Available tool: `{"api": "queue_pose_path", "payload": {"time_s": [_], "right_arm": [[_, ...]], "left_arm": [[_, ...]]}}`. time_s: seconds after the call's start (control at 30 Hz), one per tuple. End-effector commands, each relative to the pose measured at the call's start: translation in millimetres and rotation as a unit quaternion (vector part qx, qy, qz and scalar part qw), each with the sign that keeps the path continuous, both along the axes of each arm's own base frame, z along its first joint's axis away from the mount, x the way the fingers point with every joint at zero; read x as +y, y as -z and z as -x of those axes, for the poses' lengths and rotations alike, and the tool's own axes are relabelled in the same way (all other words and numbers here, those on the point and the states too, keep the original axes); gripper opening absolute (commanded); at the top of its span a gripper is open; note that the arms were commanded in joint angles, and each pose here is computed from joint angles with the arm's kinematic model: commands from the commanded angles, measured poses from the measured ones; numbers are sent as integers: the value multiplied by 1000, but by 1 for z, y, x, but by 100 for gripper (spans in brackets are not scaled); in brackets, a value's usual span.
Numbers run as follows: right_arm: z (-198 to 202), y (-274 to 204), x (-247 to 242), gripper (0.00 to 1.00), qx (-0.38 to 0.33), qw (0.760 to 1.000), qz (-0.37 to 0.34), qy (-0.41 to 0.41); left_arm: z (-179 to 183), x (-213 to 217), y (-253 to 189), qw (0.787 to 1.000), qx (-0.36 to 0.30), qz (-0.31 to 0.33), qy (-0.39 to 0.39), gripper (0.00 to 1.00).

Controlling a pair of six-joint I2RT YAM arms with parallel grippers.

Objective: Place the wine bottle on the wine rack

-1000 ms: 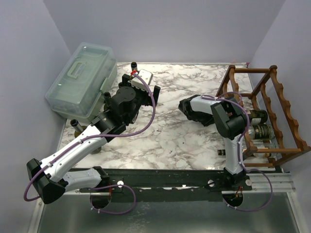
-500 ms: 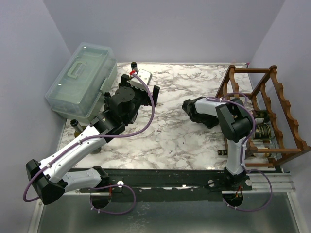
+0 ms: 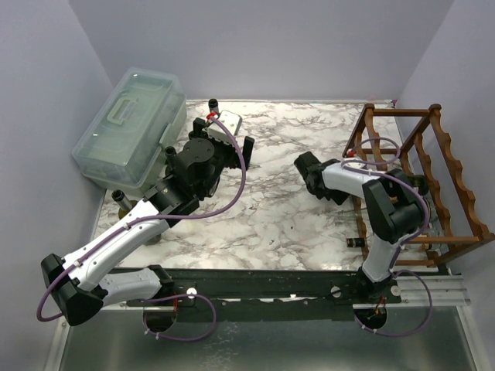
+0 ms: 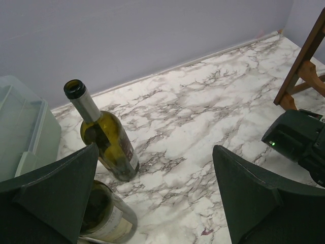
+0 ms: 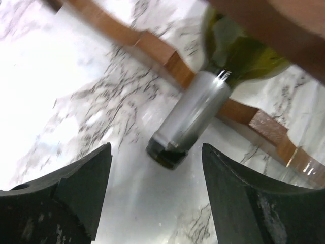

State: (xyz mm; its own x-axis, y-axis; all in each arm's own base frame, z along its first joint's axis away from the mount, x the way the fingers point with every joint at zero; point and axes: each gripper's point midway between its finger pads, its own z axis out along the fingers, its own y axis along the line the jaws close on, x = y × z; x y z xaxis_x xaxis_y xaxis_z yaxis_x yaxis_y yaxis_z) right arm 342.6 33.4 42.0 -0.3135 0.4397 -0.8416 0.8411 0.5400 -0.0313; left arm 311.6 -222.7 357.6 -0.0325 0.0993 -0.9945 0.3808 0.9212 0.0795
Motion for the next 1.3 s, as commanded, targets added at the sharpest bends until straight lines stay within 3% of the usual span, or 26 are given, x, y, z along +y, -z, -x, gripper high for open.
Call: {"api": "queue_pose_path", "payload": {"time_s": [0.0,0.27,0.37,0.5,0.6,0.7,0.8,0.87,1.0,1.07,1.2,1.27], "right_arm": [[-17,-3,41,75,8,989,-56,-138],[-9,-37,100,76,15,935,-123,-332],[-7,-58,132,75,-6,890,-155,-428],[-2,-101,188,80,-65,793,-204,-570],[7,-140,239,83,-133,684,-253,-671],[12,-174,277,84,-203,592,-294,-723],[26,-208,318,86,-263,488,-288,-781],[24,-222,339,88,-284,473,-273,-788],[6,-231,374,88,-298,471,-273,-784],[-2,-234,388,86,-301,478,-269,-780],[-24,-236,406,84,-296,526,-245,-759],[-27,-235,415,83,-293,531,-226,-762]], "left_arm": [[7,0,-16,1000,-12,18,12,95],[8,13,-28,999,-29,12,-9,95],[14,18,-36,999,-37,24,-5,95],[14,30,-43,998,-49,28,-25,95],[15,41,-50,996,-59,44,-40,95],[19,54,-60,993,-76,66,-54,95],[26,66,-72,990,-86,94,-56,95],[28,71,-76,988,-91,107,-58,95],[24,75,-73,988,-93,105,-69,95],[23,74,-73,988,-92,102,-67,95],[20,71,-72,990,-88,96,-62,96],[20,72,-72,989,-88,98,-62,96]]}}
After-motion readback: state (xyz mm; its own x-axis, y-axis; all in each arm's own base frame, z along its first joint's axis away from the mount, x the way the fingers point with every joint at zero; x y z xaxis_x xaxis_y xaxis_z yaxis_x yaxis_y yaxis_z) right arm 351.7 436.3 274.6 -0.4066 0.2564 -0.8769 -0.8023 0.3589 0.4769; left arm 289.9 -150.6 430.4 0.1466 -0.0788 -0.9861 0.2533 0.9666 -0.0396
